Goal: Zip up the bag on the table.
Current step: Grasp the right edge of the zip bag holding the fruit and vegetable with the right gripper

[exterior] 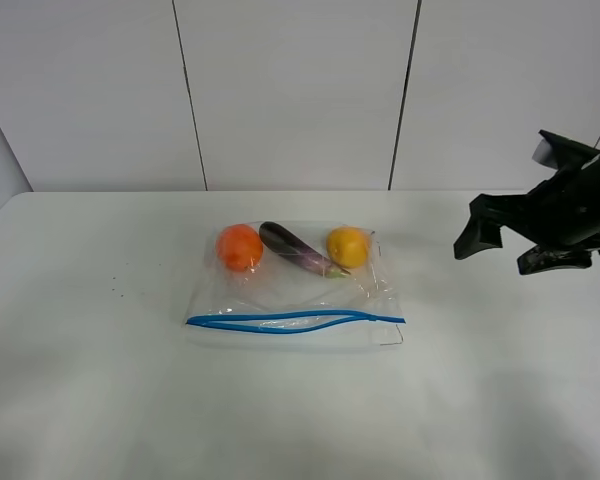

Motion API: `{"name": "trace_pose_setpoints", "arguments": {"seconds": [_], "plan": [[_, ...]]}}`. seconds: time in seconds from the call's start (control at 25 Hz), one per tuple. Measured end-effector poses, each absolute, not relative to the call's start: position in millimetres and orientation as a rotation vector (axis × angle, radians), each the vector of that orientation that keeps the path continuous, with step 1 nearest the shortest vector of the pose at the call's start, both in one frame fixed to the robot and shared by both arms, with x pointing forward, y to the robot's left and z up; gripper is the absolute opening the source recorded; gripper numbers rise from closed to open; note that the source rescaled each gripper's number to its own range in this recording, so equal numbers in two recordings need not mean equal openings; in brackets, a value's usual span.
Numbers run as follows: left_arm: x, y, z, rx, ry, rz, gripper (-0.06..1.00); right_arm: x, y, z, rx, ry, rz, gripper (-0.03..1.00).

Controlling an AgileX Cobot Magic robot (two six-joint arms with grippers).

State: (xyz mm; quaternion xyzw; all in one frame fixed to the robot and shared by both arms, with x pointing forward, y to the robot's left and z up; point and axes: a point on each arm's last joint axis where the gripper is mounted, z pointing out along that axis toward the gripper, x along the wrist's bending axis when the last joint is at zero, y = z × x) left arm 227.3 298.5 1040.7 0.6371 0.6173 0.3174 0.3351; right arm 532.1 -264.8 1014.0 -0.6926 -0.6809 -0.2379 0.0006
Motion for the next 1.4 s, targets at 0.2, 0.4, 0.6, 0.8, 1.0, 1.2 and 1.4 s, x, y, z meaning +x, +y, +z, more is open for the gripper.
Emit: {"name": "trace_pose_setpoints", "arguments": {"seconds": [0.2, 0.4, 0.6, 0.8, 1.0, 1.2, 1.4], "plan": [[227.3, 298.5, 1040.7, 1.662, 1.611, 0.828, 1.00, 551.4, -254.6, 978.0, -2.065, -2.059, -0.777, 0.92], [227.3, 298.5, 1040.7, 1.662, 1.611, 0.828, 1.00, 563.3, -250.6, 945.9, -1.963, -1.995, -0.803, 0.92], [227.3, 298.5, 1040.7, 1.662, 1.611, 0.828, 1.00, 568.6, -257.0, 920.5, -1.826, -1.872, -0.869, 0.92], [227.3, 298.5, 1040.7, 1.662, 1.611, 0.828, 1.00, 574.1, -263.7, 904.3, -1.726, -1.808, -0.939, 0.92], [227.3, 298.5, 1040.7, 1.662, 1.611, 0.828, 1.00, 586.4, -261.1, 890.5, -1.657, -1.764, -0.968, 0.92], [227.3, 298.5, 1040.7, 1.662, 1.611, 0.828, 1.00, 592.9, -259.0, 873.1, -1.600, -1.726, -0.974, 0.92], [227.3, 298.5, 1040.7, 1.662, 1.611, 0.828, 1.00, 592.7, -254.8, 854.5, -1.550, -1.634, -1.011, 0.91]]}}
